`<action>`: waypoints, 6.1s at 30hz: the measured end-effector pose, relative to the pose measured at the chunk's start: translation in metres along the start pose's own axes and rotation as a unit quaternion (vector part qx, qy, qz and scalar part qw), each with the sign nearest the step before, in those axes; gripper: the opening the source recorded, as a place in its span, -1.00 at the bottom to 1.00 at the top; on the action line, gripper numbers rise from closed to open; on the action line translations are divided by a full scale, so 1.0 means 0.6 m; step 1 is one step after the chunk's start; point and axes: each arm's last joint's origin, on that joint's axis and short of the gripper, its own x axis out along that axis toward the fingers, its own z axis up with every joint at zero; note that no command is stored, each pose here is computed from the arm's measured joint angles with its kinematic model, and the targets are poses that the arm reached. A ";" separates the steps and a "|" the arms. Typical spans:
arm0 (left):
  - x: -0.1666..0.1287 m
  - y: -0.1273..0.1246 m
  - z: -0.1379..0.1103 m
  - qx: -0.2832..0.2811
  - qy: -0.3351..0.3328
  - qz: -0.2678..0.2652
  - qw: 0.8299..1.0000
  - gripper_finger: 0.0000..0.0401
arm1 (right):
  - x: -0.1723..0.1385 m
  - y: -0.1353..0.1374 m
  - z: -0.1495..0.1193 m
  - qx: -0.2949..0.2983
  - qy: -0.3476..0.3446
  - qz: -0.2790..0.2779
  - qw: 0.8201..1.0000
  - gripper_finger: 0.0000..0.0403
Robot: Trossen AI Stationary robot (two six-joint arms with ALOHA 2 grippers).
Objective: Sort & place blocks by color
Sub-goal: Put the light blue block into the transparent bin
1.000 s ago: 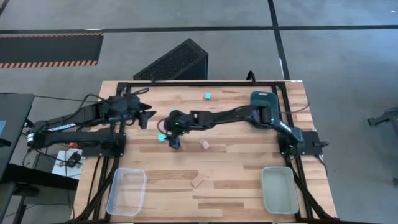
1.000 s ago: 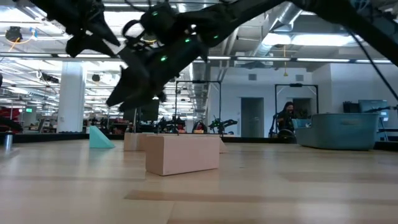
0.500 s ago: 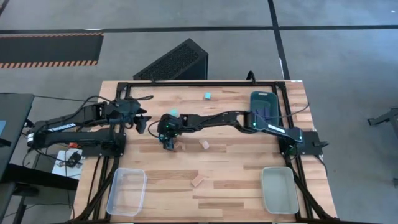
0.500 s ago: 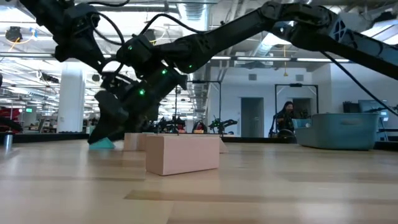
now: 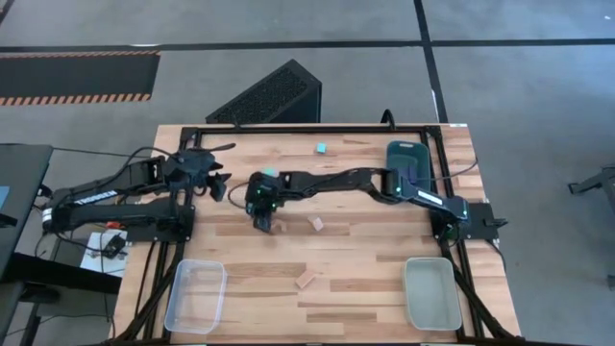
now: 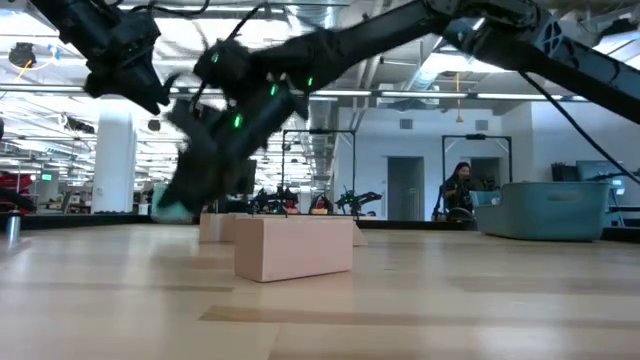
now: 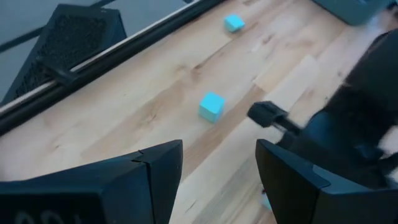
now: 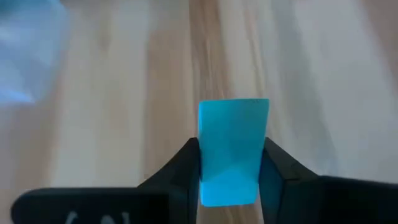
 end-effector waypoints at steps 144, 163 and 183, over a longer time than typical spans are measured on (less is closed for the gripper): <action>0.128 -0.202 0.112 0.016 -0.148 -0.223 0.963 -0.47 | -0.459 0.077 -0.144 0.103 -0.135 -0.145 0.975 0.12; -0.031 -0.137 -0.066 -0.053 0.267 -0.077 0.959 -0.46 | -0.340 -0.095 -0.138 0.264 -0.059 -0.175 0.947 0.03; -0.077 -0.198 -0.168 0.027 0.442 -0.081 0.893 -0.27 | -0.279 -0.347 -0.095 0.284 0.141 -0.276 0.907 -0.16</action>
